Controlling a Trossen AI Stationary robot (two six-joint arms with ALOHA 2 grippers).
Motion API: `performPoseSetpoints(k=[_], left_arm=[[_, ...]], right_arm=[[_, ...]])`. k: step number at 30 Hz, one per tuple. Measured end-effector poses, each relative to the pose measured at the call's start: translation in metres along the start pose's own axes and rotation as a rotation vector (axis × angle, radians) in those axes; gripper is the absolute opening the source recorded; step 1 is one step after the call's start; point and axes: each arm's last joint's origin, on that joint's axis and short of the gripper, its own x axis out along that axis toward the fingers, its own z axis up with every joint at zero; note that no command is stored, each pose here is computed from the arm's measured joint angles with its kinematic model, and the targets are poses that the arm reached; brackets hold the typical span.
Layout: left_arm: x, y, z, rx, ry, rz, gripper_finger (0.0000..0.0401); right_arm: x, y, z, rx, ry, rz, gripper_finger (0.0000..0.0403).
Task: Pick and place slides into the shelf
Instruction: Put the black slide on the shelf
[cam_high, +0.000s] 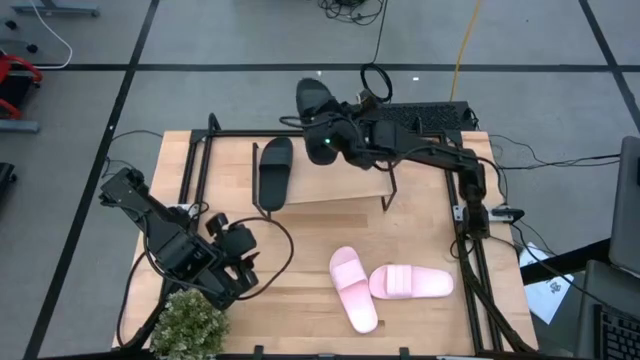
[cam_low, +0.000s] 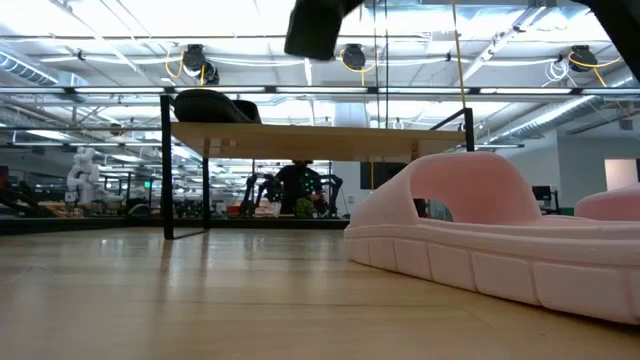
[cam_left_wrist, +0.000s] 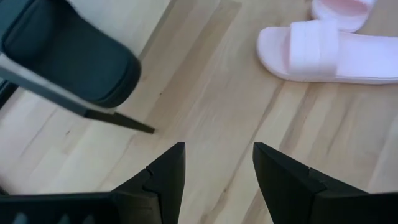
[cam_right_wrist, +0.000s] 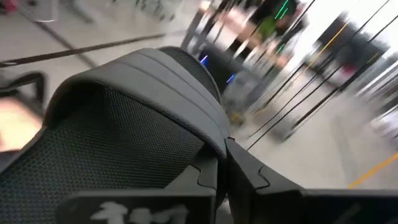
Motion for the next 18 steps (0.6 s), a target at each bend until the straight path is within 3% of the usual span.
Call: performPoseSetpoints(k=[5, 18], left_arm=[[0.0, 0.001, 0.0, -0.009, 0.003, 0.011, 0.0186], [0.0, 0.005, -0.002, 0.007, 0.014, 0.045, 0.0186]], right_arm=[[0.018, 0.003, -0.024, 0.041, 0.127, 0.015, 0.0001], [0.048, 0.051, -0.064, -0.042, 0.099, 0.105, 0.0001]])
